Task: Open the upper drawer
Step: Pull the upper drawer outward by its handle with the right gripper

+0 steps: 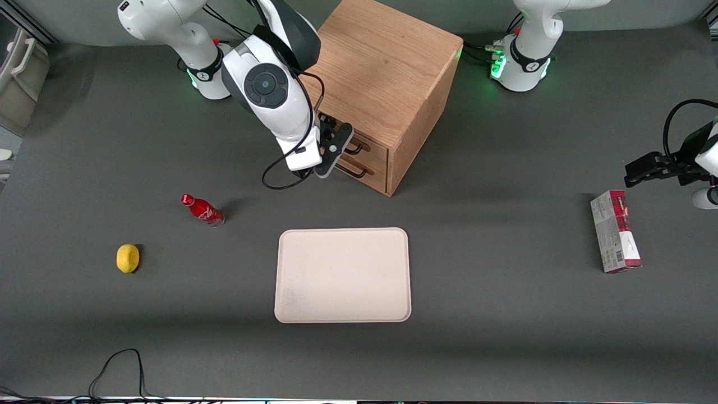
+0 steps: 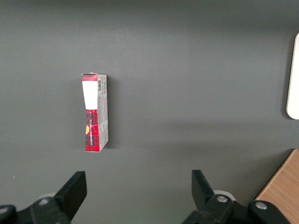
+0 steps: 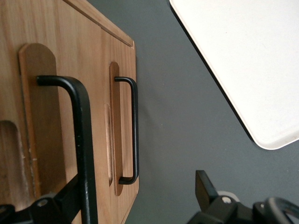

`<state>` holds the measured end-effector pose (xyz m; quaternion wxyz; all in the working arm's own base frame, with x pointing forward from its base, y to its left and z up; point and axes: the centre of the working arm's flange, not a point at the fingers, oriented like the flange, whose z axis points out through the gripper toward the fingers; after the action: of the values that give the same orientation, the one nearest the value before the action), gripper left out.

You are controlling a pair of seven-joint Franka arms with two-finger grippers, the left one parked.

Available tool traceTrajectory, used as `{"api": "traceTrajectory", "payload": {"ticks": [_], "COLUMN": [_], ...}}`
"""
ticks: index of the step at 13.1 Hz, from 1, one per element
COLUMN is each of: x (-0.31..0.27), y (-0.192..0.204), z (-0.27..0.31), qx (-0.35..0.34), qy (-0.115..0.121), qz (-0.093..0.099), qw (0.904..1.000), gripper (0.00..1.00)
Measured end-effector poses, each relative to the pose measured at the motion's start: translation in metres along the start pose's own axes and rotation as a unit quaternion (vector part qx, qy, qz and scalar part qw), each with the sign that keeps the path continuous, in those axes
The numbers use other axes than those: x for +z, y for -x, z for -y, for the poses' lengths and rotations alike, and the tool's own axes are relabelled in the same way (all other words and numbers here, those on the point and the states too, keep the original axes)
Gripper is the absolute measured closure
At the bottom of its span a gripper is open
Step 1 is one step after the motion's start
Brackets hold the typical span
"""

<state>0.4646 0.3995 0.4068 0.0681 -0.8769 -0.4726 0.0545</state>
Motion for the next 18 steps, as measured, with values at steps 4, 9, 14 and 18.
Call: {"api": "traceTrajectory", "payload": {"ticks": [4,9,14,18], "x": [0.007,0.008,-0.008,-0.012], "y": [0.002,0.006,0.014,0.016], "z": [-0.024,-0.046,-0.080,-0.106], "qx": [0.020,0.038,0.050,0.056], "qy": [0.006,0.012,0.022,0.025], "qz": [-0.005,-0.009,-0.023,-0.028], "qw": [0.9998,0.9992,0.9983,0.9977], "gripper": [0.00,0.00,0.00,0.00]}}
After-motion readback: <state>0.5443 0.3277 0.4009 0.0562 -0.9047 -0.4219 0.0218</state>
